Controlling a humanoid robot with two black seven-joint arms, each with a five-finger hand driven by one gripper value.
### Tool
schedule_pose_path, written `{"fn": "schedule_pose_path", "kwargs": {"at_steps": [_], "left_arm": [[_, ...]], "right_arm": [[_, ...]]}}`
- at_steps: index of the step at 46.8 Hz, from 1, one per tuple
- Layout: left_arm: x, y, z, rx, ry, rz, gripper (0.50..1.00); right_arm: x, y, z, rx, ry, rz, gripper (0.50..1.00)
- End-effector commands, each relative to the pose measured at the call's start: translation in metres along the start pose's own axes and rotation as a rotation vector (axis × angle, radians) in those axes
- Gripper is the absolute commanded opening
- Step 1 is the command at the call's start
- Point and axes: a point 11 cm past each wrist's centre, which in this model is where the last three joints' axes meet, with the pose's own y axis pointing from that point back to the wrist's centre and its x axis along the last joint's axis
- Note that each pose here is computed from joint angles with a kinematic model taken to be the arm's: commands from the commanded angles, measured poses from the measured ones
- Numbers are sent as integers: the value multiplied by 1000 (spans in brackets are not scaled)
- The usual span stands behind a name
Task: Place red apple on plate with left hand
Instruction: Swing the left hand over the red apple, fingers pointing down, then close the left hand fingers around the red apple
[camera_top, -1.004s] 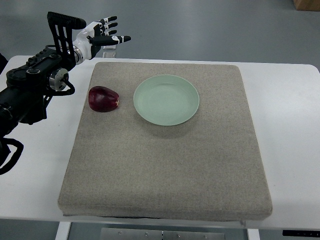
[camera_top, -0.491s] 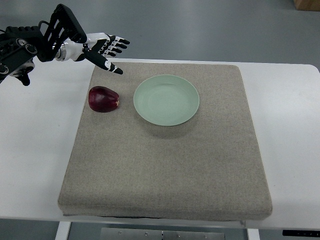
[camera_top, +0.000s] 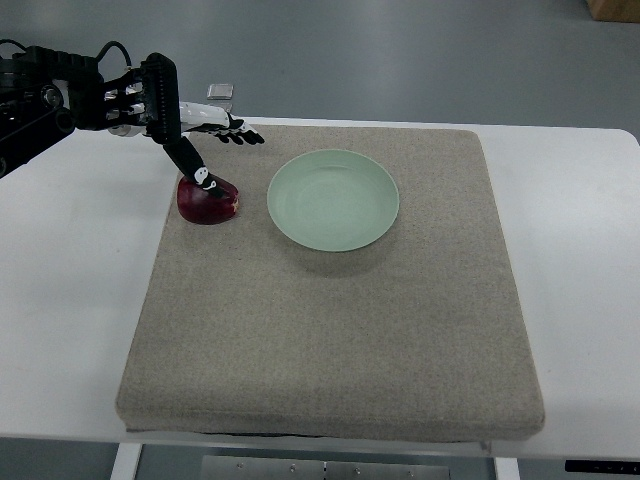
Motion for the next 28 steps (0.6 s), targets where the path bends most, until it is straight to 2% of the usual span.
{"fn": "schedule_pose_path", "kwargs": {"at_steps": [1, 7, 10, 15, 28], "left_arm": [[-4, -1, 4, -8, -23, -18, 943], [-17, -4, 2, 13, -65, -69, 939], [-20, -5, -1, 26, -82, -80, 913], [-21, -5, -4, 44, -110, -89, 904], [-20, -4, -8, 65, -128, -90, 904]], "right_arm": [[0, 0, 0, 0, 0, 0, 930], [0, 0, 0, 0, 0, 0, 932], [0, 0, 0, 0, 0, 0, 930], [0, 0, 0, -1, 0, 0, 930], [0, 0, 0, 0, 0, 0, 930]]}}
